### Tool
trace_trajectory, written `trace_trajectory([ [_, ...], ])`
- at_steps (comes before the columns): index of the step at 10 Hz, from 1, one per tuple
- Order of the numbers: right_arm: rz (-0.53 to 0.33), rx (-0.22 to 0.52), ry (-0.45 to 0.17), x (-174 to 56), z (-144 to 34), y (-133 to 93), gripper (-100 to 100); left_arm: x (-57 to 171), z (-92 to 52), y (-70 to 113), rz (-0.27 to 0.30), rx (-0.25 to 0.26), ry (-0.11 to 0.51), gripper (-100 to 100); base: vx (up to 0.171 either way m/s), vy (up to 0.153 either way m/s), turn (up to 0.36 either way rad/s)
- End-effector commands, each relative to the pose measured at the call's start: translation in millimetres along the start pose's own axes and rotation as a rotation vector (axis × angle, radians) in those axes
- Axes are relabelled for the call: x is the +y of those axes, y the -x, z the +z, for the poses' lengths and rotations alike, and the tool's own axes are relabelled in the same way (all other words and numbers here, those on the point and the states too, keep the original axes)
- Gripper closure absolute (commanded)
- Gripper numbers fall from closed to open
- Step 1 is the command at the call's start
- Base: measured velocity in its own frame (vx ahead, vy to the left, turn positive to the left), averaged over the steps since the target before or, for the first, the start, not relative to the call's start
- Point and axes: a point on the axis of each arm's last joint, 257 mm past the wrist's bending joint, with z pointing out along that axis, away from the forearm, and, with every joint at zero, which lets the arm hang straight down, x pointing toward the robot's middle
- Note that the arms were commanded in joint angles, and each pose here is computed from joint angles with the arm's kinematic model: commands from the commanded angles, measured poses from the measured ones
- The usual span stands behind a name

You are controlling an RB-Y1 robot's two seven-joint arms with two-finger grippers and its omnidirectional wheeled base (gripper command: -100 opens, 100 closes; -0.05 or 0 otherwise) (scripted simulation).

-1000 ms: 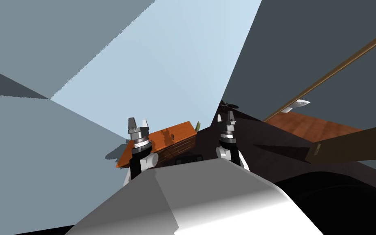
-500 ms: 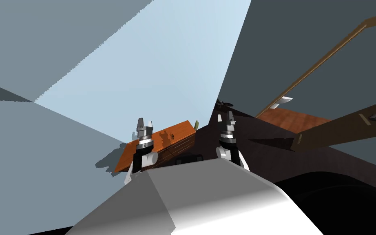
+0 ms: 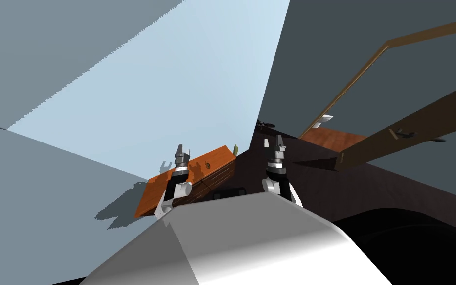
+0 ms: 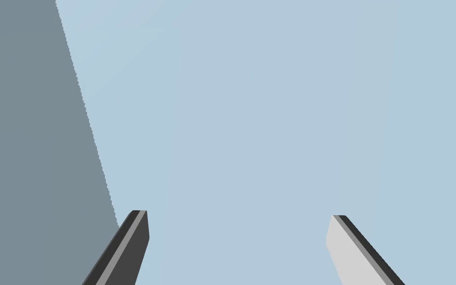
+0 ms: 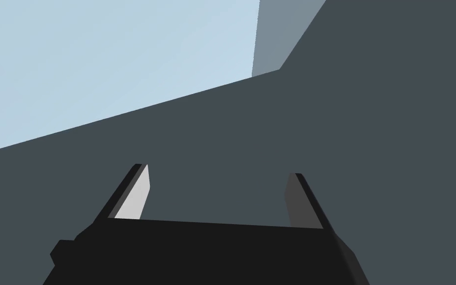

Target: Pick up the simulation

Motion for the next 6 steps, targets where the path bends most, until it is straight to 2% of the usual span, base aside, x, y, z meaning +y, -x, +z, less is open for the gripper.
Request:
trace_trajectory([
  [1,0.000,0.000,0.000,0,0.0,0,0,29,1.9,-0.3,-0.006,0.021,0.077,-100,-0.044,0.071,-0.274],
  [2,0.000,0.000,0.000,0,0.0,0,0,38,-0.5,0.9,-0.004,0.019,0.095,-100,-0.038,0.055,-0.094],
  [4,0.000,0.000,0.000,0,0.0,0,0,79,0.9,0.5,-0.005,0.044,0.202,-100,-0.042,0.049,-0.242],
  [5,0.000,0.000,0.000,0,0.0,0,0,88,-2.2,1.2,-0.004,0.044,0.227,-100,-0.033,0.058,-0.106],
  [6,0.000,0.000,0.000,0,-0.1,0,0,110,-3.3,1.7,-0.002,0.056,0.285,-100,-0.031,0.043,-0.179],
])
